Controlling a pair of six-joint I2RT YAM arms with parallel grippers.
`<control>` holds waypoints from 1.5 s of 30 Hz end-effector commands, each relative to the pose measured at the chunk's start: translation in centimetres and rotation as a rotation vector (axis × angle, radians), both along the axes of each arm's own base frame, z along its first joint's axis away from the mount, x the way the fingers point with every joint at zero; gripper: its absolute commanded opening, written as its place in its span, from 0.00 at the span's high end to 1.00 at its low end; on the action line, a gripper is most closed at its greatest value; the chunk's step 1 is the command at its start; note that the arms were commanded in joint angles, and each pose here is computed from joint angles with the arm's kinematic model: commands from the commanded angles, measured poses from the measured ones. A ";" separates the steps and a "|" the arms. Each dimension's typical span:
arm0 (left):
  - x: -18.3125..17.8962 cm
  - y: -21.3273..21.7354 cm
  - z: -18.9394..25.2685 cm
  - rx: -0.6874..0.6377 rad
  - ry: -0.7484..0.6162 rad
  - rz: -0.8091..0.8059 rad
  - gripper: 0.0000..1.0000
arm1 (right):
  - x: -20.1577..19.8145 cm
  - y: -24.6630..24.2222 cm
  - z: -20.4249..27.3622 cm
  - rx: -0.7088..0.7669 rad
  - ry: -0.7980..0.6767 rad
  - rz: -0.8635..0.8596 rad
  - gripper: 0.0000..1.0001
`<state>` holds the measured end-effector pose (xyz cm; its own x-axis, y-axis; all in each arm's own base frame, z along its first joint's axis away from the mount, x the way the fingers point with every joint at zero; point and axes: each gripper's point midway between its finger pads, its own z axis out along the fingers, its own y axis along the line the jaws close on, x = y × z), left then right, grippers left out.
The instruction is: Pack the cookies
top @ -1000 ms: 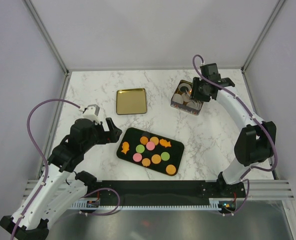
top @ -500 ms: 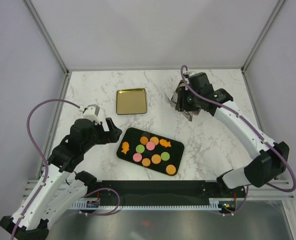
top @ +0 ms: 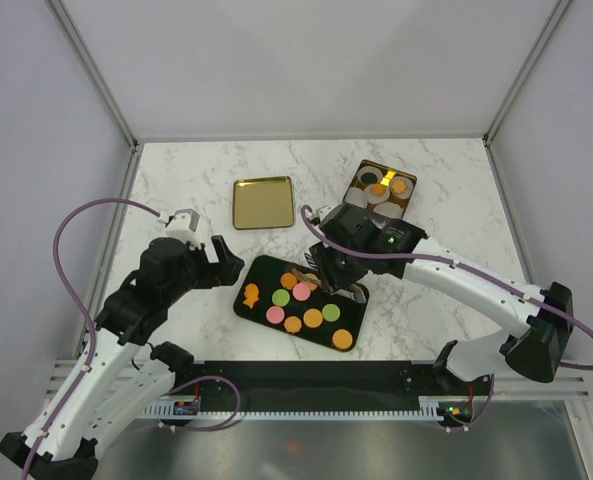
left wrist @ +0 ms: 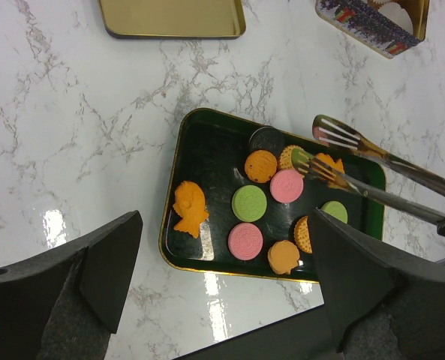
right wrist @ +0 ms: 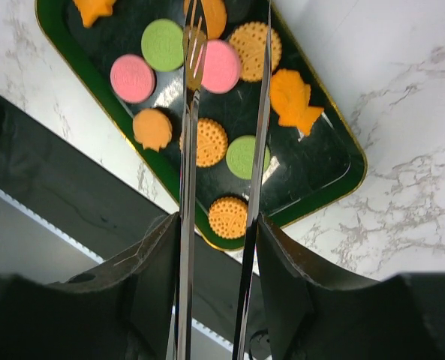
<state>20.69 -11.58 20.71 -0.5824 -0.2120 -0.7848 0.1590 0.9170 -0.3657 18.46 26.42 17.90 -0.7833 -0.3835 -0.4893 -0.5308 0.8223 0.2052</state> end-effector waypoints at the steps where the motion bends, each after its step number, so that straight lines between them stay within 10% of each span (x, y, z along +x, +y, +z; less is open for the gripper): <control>1: 0.3 0.2 0.5 0.010 -0.030 0.000 0.00 | -1.7 -0.1 0.2 -0.029 -0.018 0.026 0.48; 45: 0.4 0.2 0.6 0.009 -0.032 0.005 0.00 | -4.3 2.6 -3.3 -0.270 -0.106 0.152 0.43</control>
